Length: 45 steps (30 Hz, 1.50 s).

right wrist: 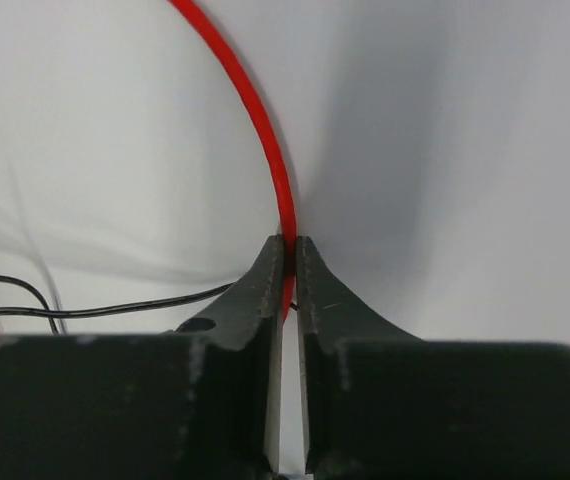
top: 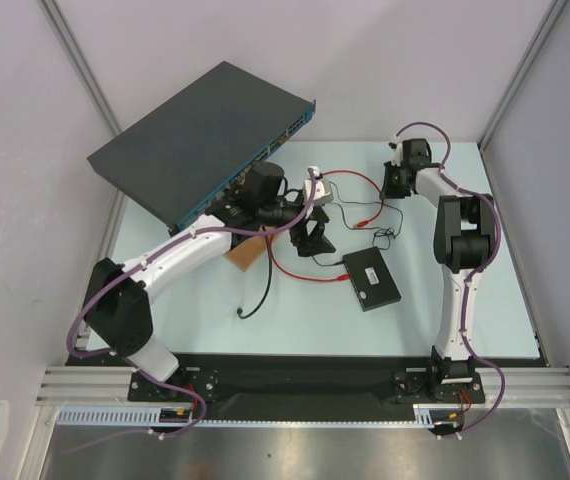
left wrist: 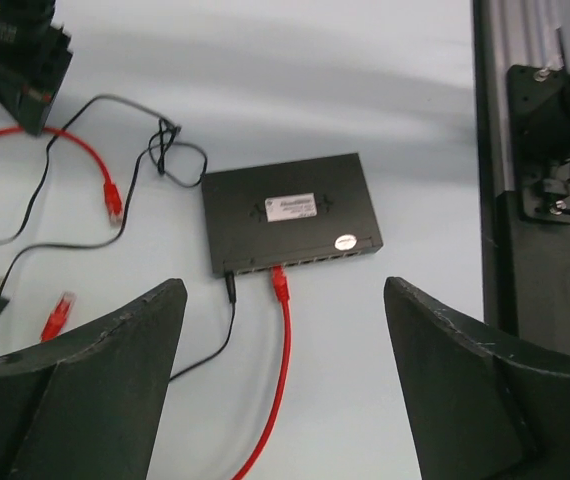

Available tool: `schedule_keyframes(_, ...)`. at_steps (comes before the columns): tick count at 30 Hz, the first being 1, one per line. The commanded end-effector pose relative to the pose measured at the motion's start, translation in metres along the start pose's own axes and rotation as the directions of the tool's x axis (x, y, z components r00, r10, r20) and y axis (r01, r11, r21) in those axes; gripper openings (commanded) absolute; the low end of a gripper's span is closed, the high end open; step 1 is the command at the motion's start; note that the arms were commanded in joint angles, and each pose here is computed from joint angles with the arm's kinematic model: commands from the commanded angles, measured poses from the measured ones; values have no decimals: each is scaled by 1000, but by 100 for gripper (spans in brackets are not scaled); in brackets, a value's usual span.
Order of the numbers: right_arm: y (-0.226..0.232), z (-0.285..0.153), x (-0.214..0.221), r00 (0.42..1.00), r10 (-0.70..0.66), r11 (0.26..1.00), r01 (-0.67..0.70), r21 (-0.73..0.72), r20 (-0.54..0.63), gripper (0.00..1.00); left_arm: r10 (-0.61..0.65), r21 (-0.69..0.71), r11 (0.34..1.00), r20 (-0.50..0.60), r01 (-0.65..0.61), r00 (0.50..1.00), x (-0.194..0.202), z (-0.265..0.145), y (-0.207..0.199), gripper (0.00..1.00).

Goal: Insert the plug into the switch port

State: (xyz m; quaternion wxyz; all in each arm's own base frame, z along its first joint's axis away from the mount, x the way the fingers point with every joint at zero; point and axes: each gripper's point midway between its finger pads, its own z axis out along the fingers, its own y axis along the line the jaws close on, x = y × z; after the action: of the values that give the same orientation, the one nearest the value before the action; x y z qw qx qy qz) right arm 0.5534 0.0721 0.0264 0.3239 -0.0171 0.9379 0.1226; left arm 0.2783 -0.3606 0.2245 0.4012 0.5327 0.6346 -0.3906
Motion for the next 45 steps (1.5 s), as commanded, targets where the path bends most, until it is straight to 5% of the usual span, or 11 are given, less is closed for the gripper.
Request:
schedule_keyframes(1, -4, 3, -2, 1000, -16, 1000, 16, 10, -5, 6, 76, 128, 987, 149, -96, 986, -47, 5, -17, 86)
schedule_keyframes(2, -1, 1, -3, 1000, -10, 1000, 10, -13, -3, 0, 76, 149, 983, 182, -104, 980, -56, 6, -20, 87)
schedule_keyframes(10, -2, -53, -54, 991, 62, 991, -47, -126, 116, 0, 33, 300, 949, 219, -99, 975, -78, 42, -50, 89)
schedule_keyframes(25, 6, -194, -123, 910, 310, 851, -135, -508, 276, 0, 264, -123, 964, 327, -236, 907, -130, -5, -8, 90)
schedule_keyframes(31, 33, -243, -106, 880, 446, 688, -222, -691, 161, 0, 411, -214, 909, 334, -356, 848, -145, -31, -14, 88)
schedule_keyframes(37, 73, -286, -89, 845, 534, 444, -287, -849, -6, 0, 459, -272, 884, 344, -381, 819, -149, -29, -9, 87)
schedule_keyframes(45, 61, -308, -67, 894, 446, 484, -206, -851, 38, 0, 554, -385, 825, 415, -413, 721, -198, -59, -7, 83)
